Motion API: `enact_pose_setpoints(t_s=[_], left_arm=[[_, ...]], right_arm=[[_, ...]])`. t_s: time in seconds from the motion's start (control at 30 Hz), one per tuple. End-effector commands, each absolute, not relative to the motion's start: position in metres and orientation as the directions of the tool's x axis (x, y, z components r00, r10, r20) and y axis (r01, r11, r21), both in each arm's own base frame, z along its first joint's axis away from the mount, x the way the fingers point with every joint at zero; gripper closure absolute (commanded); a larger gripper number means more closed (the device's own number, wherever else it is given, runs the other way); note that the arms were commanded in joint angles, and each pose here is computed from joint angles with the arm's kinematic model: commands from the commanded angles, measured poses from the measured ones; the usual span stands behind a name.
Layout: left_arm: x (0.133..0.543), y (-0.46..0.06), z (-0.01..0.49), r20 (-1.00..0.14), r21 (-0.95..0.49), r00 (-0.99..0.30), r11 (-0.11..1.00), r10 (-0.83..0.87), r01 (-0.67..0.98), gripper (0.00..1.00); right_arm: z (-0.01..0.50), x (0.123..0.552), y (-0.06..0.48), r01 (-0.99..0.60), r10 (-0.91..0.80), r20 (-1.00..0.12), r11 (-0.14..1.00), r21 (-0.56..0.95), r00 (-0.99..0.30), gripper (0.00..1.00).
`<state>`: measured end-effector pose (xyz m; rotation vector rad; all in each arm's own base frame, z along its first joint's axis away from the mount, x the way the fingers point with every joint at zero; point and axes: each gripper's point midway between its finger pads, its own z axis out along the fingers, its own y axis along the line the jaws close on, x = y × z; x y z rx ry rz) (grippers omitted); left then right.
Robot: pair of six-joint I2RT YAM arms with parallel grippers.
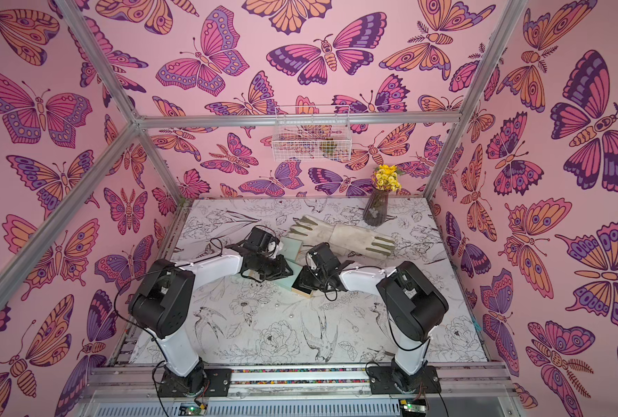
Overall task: Place the earrings into the drawer-style jewelry box
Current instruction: Insert the earring into the inner lining.
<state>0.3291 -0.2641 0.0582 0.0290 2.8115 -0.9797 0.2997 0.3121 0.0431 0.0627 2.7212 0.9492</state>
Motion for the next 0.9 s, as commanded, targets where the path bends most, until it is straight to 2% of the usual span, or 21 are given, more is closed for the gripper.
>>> enact_pose_setpoints(t_s=[0.0, 0.3, 0.5, 0.67, 0.87], left_arm=[[0.307, -0.250, 0.025, -0.061, -0.538, -0.998, 0.843, -0.018, 0.017, 0.72], [0.307, -0.250, 0.024, -0.061, -0.534, -0.998, 0.845, -0.021, 0.015, 0.72], [0.308, -0.252, 0.029, -0.075, -0.541, -0.997, 0.841, -0.015, 0.028, 0.72], [0.319, -0.260, 0.052, -0.146, -0.559, -0.989, 0.825, 0.001, 0.083, 0.72], [0.337, -0.264, 0.098, -0.320, -0.545, -0.947, 0.816, 0.009, 0.192, 0.67]], right_arm=[[0.041, 0.302, 0.311, -0.045, 0.114, -0.233, 0.811, 0.583, -0.966, 0.97], [0.029, 0.296, 0.297, -0.015, 0.115, -0.215, 0.852, 0.523, -0.970, 0.98], [0.049, 0.300, 0.306, -0.058, 0.111, -0.256, 0.818, 0.572, -0.960, 0.97], [0.083, 0.308, 0.317, -0.149, 0.092, -0.340, 0.771, 0.619, -0.936, 0.94], [0.083, 0.309, 0.287, -0.116, 0.084, -0.363, 0.860, 0.497, -0.928, 0.92]])
